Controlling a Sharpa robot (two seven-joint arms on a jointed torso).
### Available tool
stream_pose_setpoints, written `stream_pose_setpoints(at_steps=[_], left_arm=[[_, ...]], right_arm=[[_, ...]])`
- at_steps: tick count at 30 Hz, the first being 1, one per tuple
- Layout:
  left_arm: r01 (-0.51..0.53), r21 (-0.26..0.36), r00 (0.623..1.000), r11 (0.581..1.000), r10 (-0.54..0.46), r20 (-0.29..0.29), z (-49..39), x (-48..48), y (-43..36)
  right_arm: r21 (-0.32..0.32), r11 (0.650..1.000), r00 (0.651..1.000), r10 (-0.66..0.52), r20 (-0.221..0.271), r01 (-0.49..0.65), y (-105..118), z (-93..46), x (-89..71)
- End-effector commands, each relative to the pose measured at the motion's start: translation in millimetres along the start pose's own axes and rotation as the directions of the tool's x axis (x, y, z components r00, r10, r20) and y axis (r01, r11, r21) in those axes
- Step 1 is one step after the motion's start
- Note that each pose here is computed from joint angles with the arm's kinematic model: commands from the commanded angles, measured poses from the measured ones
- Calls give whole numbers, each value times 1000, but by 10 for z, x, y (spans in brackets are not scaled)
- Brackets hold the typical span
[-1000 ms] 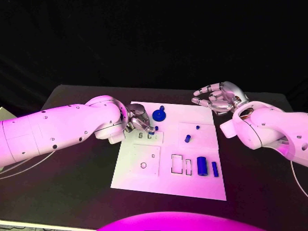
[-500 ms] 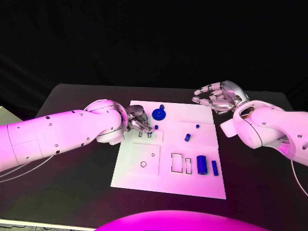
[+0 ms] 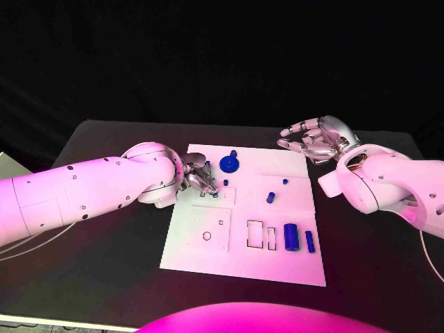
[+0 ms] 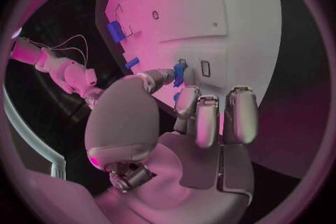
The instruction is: Assemble the parts on the task board
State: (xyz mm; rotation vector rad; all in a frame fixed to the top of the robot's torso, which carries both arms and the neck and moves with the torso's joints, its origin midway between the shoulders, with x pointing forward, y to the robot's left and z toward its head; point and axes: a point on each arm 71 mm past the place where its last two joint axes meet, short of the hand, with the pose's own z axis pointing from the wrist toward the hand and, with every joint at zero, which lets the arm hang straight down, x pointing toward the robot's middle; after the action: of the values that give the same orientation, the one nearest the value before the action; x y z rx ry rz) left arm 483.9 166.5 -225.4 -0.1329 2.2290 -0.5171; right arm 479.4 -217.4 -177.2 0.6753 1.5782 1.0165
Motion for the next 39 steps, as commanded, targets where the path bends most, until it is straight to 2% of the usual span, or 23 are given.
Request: stream_pose_setpoints(at_steps=[1,28,39], left_arm=[[-9,-10,998,1000,9,-64,2,50,3],[1,-21,998,1000,-2,-56,31,42,-14],[-9,-48,993,999,4,-117,69,75,-20]], right_arm=[[-7,1000,1000,0,-11,0,4,0,12],[-9,1000,1000,0,-12,0,9,1,20],[-10,1000,1000,-1,-15,1,12,0,25]])
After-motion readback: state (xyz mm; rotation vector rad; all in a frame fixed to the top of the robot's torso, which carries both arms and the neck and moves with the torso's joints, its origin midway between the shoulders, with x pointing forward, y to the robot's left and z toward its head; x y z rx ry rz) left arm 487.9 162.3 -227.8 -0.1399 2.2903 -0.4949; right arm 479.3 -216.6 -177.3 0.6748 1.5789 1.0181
